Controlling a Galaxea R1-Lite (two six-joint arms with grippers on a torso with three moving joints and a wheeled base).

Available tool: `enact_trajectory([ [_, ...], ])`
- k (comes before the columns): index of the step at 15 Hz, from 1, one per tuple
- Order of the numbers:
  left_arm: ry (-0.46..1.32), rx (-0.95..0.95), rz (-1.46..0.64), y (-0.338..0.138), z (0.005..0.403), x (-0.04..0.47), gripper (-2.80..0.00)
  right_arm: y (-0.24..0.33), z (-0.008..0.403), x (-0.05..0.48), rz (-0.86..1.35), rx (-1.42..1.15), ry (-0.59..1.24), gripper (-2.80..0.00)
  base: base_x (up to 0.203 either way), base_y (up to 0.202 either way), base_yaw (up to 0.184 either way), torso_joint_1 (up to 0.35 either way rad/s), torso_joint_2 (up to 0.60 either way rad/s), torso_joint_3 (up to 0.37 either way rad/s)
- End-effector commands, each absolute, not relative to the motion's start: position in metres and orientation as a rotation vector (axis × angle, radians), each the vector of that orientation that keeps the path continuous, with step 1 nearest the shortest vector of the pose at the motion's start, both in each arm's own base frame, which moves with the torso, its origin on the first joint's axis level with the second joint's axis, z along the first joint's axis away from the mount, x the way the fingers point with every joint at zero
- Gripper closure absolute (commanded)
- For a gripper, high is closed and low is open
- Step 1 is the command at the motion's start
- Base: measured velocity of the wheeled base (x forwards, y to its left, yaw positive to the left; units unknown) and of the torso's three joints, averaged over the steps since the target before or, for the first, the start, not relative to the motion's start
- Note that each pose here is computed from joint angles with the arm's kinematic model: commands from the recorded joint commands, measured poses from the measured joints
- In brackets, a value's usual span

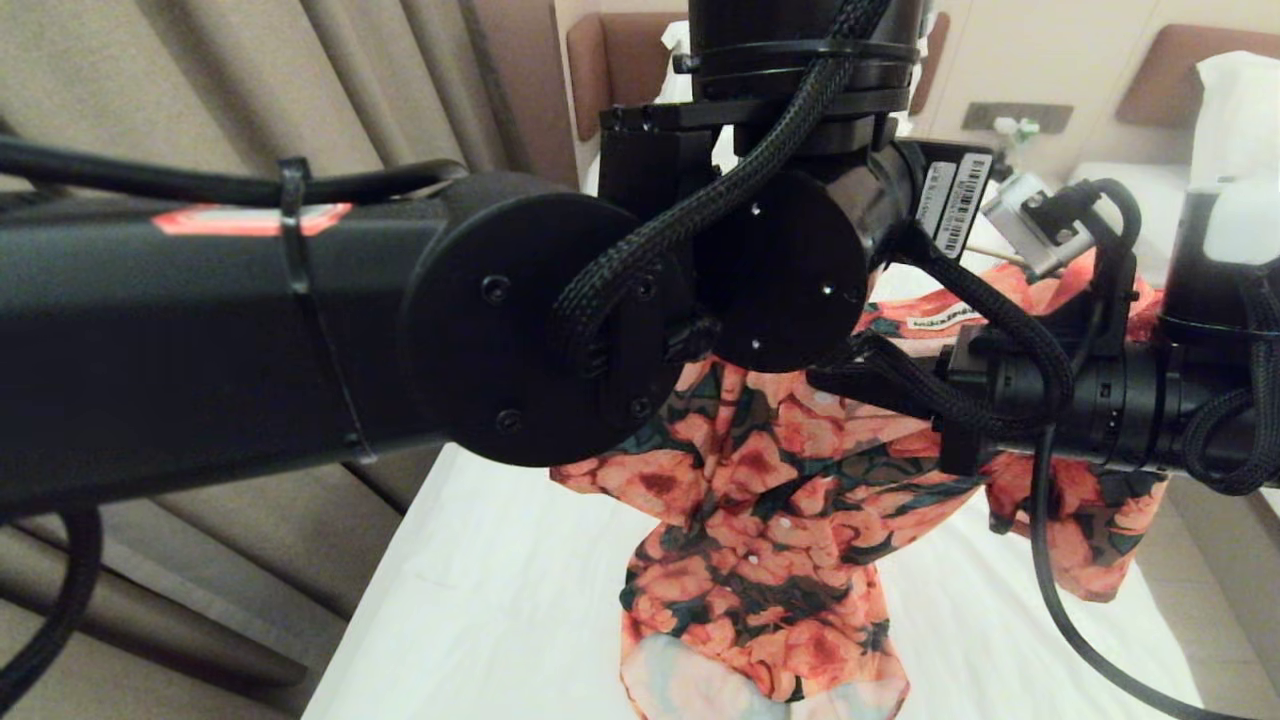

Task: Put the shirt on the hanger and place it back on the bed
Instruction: Take the clothes hanger out of the clothes

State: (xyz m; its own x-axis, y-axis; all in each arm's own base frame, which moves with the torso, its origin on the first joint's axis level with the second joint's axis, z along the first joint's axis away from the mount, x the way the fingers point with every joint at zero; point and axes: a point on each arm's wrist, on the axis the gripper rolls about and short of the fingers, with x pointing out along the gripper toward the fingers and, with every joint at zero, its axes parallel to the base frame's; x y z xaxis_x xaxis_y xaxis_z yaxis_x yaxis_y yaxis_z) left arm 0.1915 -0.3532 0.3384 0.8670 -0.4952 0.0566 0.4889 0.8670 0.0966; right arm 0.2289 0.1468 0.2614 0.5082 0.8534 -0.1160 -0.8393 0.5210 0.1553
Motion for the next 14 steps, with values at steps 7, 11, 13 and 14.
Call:
enact_trajectory([
  [7, -0.088, 0.07, -0.514, -0.353, 0.341, 0.191, 0.0, 0.16, 0.251, 0.223, 1.076, 0.077, 0.226, 0.0, 0.0, 0.0, 0.0, 0.0, 0.0, 0.0],
  [11, -0.112, 0.043, -0.511, -0.352, 0.345, 0.191, 0.0, 0.162, 0.249, 0.222, 1.086, 0.078, 0.236, 0.0, 0.0, 0.0, 0.0, 0.0, 0.0, 0.0],
  [13, -0.115, 0.037, -0.509, -0.35, 0.347, 0.19, 0.0, 0.164, 0.245, 0.226, 1.078, 0.077, 0.251, 0.0, 0.0, 0.0, 0.0, 0.0, 0.0, 0.0],
  [14, -0.115, 0.037, -0.507, -0.349, 0.347, 0.191, 0.0, 0.164, 0.245, 0.226, 1.078, 0.077, 0.25, 0.0, 0.0, 0.0, 0.0, 0.0, 0.0, 0.0],
])
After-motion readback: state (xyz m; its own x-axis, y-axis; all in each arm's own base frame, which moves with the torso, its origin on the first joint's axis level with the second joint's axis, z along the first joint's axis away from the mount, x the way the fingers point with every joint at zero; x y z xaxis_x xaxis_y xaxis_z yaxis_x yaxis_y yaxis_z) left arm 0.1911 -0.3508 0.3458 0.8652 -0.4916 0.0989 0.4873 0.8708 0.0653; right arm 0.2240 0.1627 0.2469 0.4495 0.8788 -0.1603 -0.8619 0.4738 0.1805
